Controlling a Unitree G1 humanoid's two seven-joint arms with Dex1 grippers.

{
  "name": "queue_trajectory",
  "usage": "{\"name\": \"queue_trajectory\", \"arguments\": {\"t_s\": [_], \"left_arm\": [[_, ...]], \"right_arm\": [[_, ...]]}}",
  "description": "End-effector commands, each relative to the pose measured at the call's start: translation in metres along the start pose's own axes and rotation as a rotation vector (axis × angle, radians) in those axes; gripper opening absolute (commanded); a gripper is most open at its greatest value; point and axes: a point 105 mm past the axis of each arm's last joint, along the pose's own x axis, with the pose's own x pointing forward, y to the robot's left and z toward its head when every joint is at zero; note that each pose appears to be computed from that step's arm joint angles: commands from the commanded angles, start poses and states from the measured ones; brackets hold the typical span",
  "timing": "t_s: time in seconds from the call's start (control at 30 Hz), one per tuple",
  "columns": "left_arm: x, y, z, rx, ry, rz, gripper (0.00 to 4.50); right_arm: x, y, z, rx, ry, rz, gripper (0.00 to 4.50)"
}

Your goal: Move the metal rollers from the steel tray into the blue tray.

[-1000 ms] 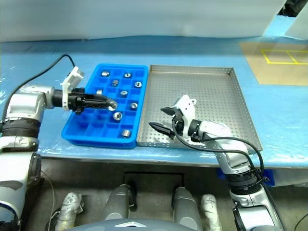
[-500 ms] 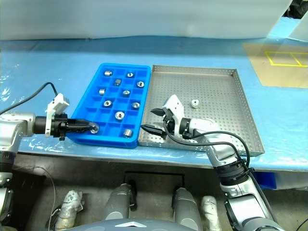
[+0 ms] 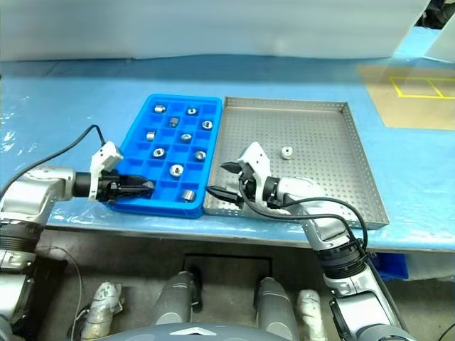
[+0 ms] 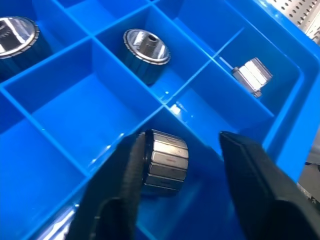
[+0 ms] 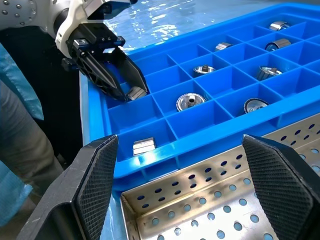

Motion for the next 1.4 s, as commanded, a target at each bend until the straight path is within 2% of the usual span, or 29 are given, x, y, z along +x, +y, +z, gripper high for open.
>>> {"name": "queue_trajectory", "arguments": {"t_s": [0.03,0.13,0.3,0.37,0.47,0.53,0.6,0.73,0.8,0.97,1.23,1.4], "left_arm": [[-0.013,0.002,0.005,0.019,-0.003,-0.004,3.25],[-0.023,0.0,0.016,0.057,-0.02,-0.04,3.25],[-0.031,-0.003,0.06,0.172,-0.089,-0.091,3.25],[-0.029,0.001,0.086,0.237,-0.132,-0.083,3.25],[-0.015,0.002,0.129,0.291,-0.257,-0.085,3.25],[0.001,0.0,0.149,0.309,-0.326,-0.094,3.25],[0.032,0.0,0.165,0.362,-0.379,-0.063,3.25],[0.097,-0.008,0.172,0.445,-0.389,-0.018,3.25],[0.136,-0.021,0.175,0.492,-0.386,0.017,3.25],[0.195,-0.053,0.174,0.627,-0.318,0.101,3.25],[0.232,-0.077,0.176,0.68,-0.267,0.228,3.25],[0.244,-0.09,0.169,0.657,-0.248,0.201,3.25]], "right_arm": [[-0.003,0.003,0.014,-0.034,-0.046,0.003,4.09],[-0.003,0.003,0.014,-0.035,-0.047,0.001,4.09],[-0.003,0.001,0.016,-0.042,-0.054,-0.007,4.09],[-0.004,-0.001,0.02,-0.046,-0.065,-0.018,4.09],[-0.006,-0.002,0.023,-0.051,-0.075,-0.032,4.09],[-0.007,-0.002,0.024,-0.052,-0.077,-0.036,4.09],[-0.009,-0.001,0.025,-0.055,-0.082,-0.048,4.09],[-0.015,-0.005,0.033,-0.071,-0.107,-0.091,4.09],[-0.023,-0.01,0.043,-0.092,-0.134,-0.136,4.09],[-0.042,-0.017,0.057,-0.162,-0.156,-0.236,4.09],[-0.065,-0.012,0.067,-0.214,-0.163,-0.378,4.09],[-0.086,-0.022,0.052,-0.209,-0.092,-0.505,4.09]]}}
